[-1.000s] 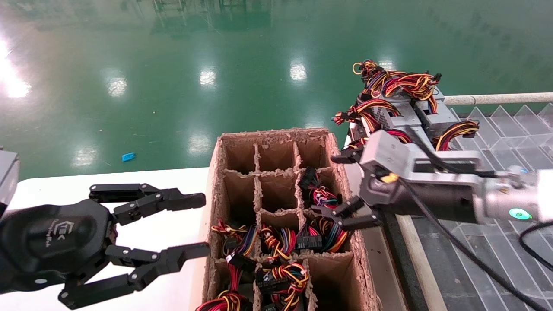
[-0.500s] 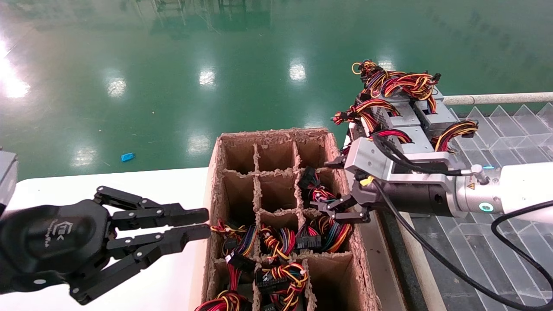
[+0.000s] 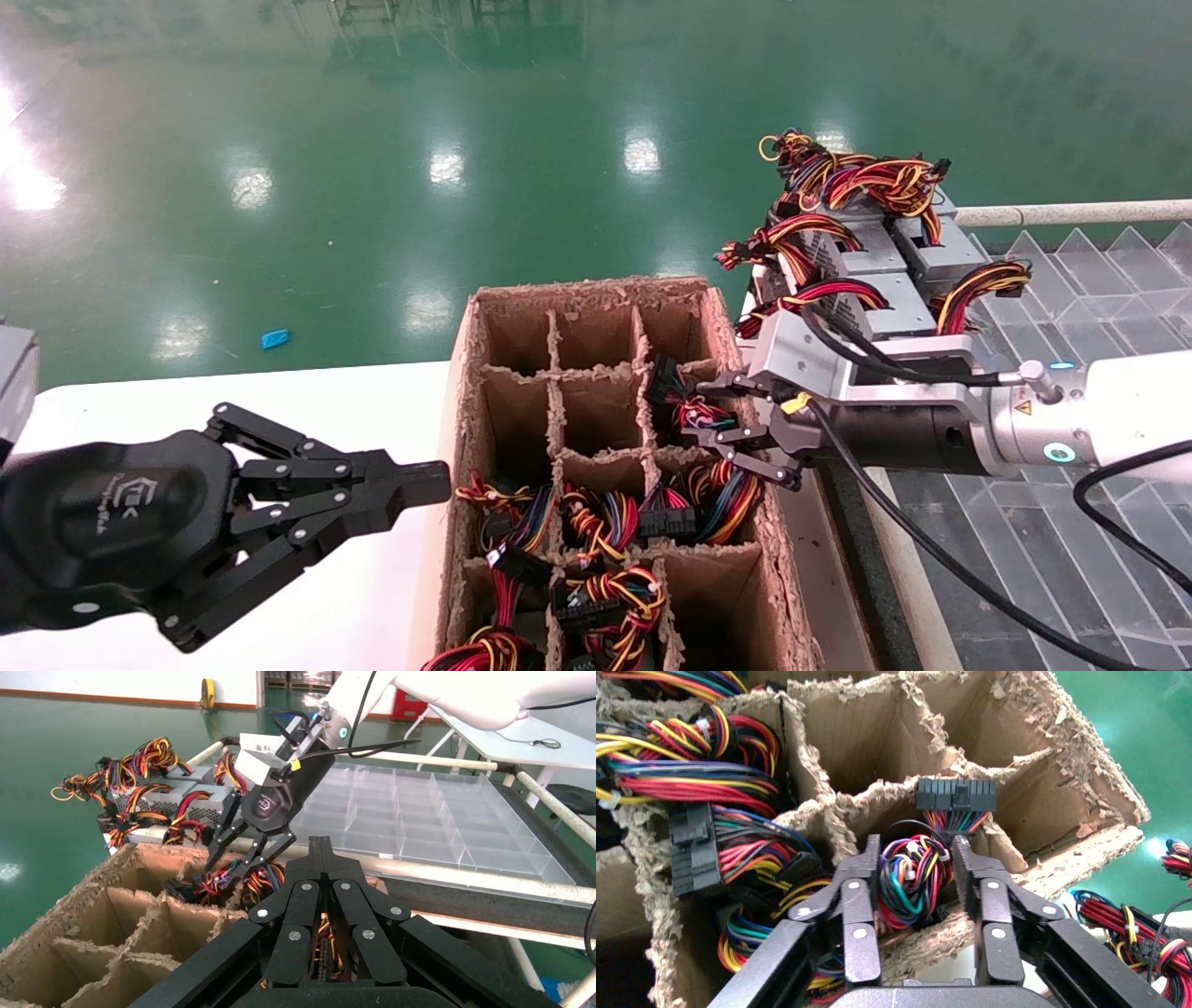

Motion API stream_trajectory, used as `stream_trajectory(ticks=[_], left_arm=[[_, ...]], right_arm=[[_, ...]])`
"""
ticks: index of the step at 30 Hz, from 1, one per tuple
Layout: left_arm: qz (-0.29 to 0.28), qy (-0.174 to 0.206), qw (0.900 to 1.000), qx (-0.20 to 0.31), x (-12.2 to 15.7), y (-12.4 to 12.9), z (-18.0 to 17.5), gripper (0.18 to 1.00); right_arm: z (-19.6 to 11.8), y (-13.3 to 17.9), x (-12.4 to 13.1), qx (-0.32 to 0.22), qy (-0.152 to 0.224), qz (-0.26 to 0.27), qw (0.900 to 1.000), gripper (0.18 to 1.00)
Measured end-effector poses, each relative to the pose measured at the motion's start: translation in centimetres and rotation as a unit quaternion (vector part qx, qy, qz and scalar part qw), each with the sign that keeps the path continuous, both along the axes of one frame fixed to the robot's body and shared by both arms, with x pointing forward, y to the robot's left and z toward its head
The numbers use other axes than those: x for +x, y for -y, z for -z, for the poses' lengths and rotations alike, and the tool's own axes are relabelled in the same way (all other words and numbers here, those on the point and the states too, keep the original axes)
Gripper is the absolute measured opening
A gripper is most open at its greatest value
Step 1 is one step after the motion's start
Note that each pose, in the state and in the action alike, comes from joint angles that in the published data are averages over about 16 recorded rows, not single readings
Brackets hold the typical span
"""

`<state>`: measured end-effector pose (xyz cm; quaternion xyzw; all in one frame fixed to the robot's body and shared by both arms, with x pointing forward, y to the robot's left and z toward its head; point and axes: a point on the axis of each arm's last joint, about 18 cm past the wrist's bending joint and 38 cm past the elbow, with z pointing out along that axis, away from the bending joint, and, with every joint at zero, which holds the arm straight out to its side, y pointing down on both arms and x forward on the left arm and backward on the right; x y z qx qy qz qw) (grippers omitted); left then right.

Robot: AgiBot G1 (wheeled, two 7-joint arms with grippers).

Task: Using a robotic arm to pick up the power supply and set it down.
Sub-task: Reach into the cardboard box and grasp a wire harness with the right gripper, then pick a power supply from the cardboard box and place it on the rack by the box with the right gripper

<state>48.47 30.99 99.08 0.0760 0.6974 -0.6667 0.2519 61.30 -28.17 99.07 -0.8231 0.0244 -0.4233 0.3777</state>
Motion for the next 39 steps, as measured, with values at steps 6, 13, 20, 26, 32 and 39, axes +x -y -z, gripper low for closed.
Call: stream_trajectory(ticks=[6, 13, 20, 26, 32, 39], left_arm=[[0.000, 0.000, 1.0000, 0.000, 0.0, 0.0, 0.0, 0.192], [0.000, 0.000, 1.0000, 0.000, 0.0, 0.0, 0.0, 0.191], [0.000, 0.000, 1.0000, 0.000, 0.0, 0.0, 0.0, 0.191], [0.000, 0.000, 1.0000, 0.000, 0.0, 0.0, 0.0, 0.191], [0.000, 0.000, 1.0000, 0.000, 0.0, 0.0, 0.0, 0.191], [0.000, 0.000, 1.0000, 0.000, 0.0, 0.0, 0.0, 0.191]], right_arm=[[-0.1, 0.1, -0.3, -0.013, -0.002, 0.003, 1.000, 0.427], [-0.7, -0.1, -0.6, -0.029, 0.006, 0.002, 1.000, 0.327], [-1.8, -0.5, -0.9, -0.047, 0.032, -0.009, 0.998, 0.289], [-3.2, -1.0, -1.2, -0.073, 0.065, -0.027, 0.995, 0.280], [-4.6, -1.3, -1.6, -0.104, 0.099, -0.043, 0.989, 0.271], [-6.7, -1.5, -2.2, -0.139, 0.146, -0.058, 0.978, 0.259]])
